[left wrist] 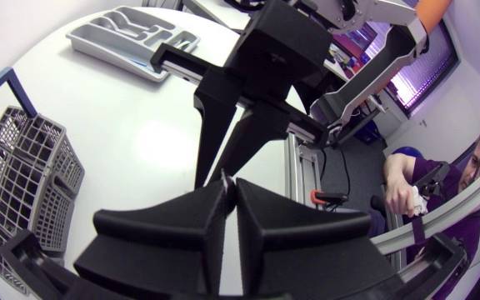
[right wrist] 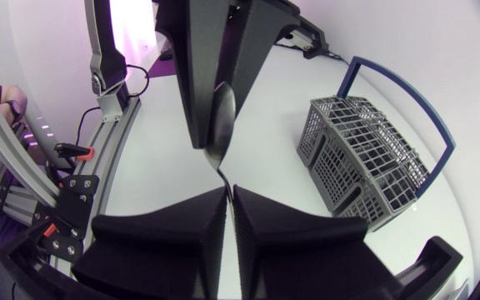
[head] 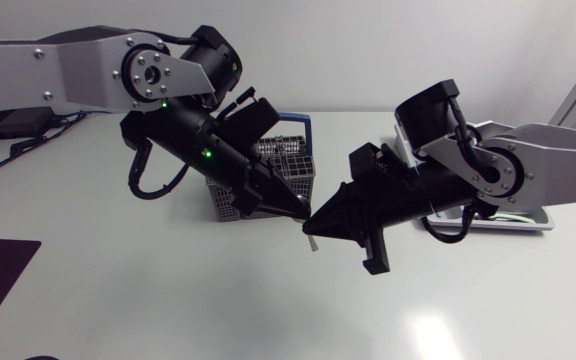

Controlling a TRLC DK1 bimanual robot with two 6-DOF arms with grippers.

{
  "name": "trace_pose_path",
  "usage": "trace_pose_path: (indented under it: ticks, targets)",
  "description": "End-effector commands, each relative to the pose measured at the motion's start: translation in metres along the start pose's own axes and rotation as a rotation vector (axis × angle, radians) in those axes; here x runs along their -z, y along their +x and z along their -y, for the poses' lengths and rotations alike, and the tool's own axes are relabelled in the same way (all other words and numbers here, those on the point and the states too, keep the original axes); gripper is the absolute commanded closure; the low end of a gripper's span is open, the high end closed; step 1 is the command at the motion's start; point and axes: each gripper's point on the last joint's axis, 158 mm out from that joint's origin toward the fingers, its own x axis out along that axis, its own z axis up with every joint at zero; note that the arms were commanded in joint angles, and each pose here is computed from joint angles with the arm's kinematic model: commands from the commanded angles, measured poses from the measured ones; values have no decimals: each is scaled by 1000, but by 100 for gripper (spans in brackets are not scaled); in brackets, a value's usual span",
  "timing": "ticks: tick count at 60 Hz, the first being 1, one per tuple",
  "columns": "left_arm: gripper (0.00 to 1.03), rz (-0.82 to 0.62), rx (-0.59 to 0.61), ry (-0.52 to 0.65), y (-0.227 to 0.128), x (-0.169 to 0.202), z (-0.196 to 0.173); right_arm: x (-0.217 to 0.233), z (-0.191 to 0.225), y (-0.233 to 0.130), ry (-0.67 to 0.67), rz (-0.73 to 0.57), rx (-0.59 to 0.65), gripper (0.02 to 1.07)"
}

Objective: Unload the cutlery basket into the drawer organizer.

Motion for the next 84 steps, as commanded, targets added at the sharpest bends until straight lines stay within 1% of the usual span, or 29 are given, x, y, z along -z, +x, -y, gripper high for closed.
trace_pose_path:
  ticks: [1, 7, 11, 14, 18, 23, 33, 48, 55, 63, 70, 76, 80, 84]
  targets:
    - [99, 6, 20, 31, 1, -3, 4, 6, -8, 2, 12, -7, -29, 101]
    - [98, 8, 19, 34, 1, -4, 4, 7, -8, 2, 17, -10, -32, 101]
    - [92, 11, 18, 35, 0, -5, 4, 7, -8, 3, 20, -12, -34, 101]
    - [84, 14, 15, 38, -1, -7, 3, 8, -7, 3, 24, -16, -34, 101]
    - [67, 18, 12, 38, -2, -8, 2, 10, -7, 4, 29, -19, -36, 101]
    - [52, 24, 8, 38, -4, -11, 1, 13, -7, 5, 36, -27, -41, 101]
    - [36, 40, 7, 27, -6, -16, 0, 16, -8, 6, 38, -35, -47, 101]
    - [34, 85, -28, -4, -15, -27, -12, 23, -3, 7, 55, -61, -32, 101]
    - [34, 126, -75, -65, -27, -32, -31, 31, 12, 2, 68, -85, 18, 101]
    - [35, 141, -168, -138, -39, -30, -60, 38, 34, -6, 72, -121, 107, 101]
    - [35, 139, -264, -194, -47, -25, -84, 50, 62, -16, 65, -167, 227, 101]
    - [35, 136, -322, -222, -51, -21, -98, 59, 80, -26, 63, -194, 309, 101]
    - [35, 117, -391, -239, -54, -14, -111, 66, 93, -34, 59, -213, 373, 101]
    - [35, 112, -414, -249, -55, -10, -117, 73, 108, -45, 59, -227, 440, 101]
